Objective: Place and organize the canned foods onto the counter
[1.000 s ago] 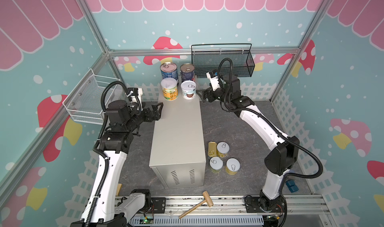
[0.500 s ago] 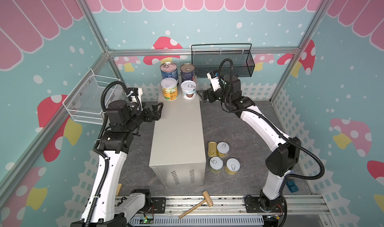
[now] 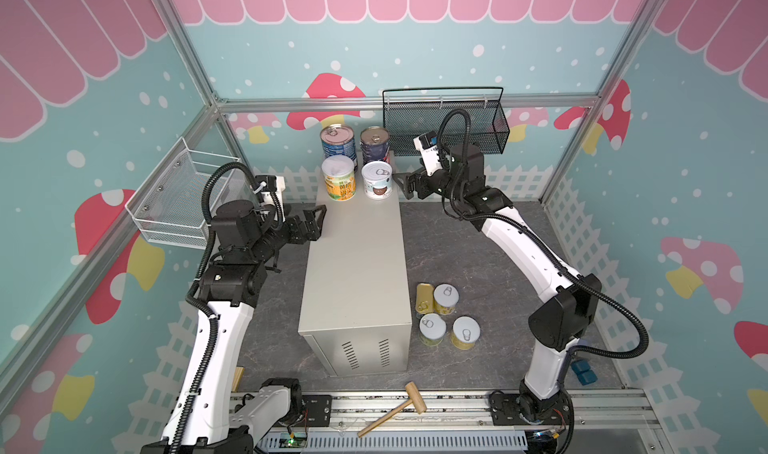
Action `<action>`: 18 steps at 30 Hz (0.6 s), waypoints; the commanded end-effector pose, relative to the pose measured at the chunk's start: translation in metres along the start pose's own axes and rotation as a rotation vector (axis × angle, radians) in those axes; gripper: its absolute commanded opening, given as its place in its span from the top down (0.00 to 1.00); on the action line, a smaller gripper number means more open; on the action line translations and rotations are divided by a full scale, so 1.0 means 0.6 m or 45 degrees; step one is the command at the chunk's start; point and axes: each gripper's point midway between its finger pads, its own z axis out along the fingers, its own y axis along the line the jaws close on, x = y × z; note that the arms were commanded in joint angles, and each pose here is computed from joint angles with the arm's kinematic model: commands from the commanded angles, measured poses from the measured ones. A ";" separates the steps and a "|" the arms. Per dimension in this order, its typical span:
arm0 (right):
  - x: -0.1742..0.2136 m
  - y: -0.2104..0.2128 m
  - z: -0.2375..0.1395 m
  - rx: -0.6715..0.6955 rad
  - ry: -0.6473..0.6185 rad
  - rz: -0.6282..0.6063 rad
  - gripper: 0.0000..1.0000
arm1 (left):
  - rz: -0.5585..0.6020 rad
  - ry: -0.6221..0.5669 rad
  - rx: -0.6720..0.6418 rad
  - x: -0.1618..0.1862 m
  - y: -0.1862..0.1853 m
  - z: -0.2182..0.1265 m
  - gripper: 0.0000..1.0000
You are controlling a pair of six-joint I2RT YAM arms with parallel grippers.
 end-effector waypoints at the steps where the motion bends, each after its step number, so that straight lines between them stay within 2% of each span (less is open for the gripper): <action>1: -0.004 0.010 0.003 -0.031 -0.003 -0.025 0.01 | 0.010 -0.003 0.017 0.001 -0.004 0.000 0.01; 16: -0.024 -0.017 0.001 0.081 -0.015 -0.050 0.01 | 0.016 -0.010 0.019 -0.001 -0.006 -0.003 0.01; 18: -0.003 -0.019 0.019 0.069 0.019 -0.044 0.01 | 0.015 -0.010 0.018 -0.001 -0.006 -0.004 0.01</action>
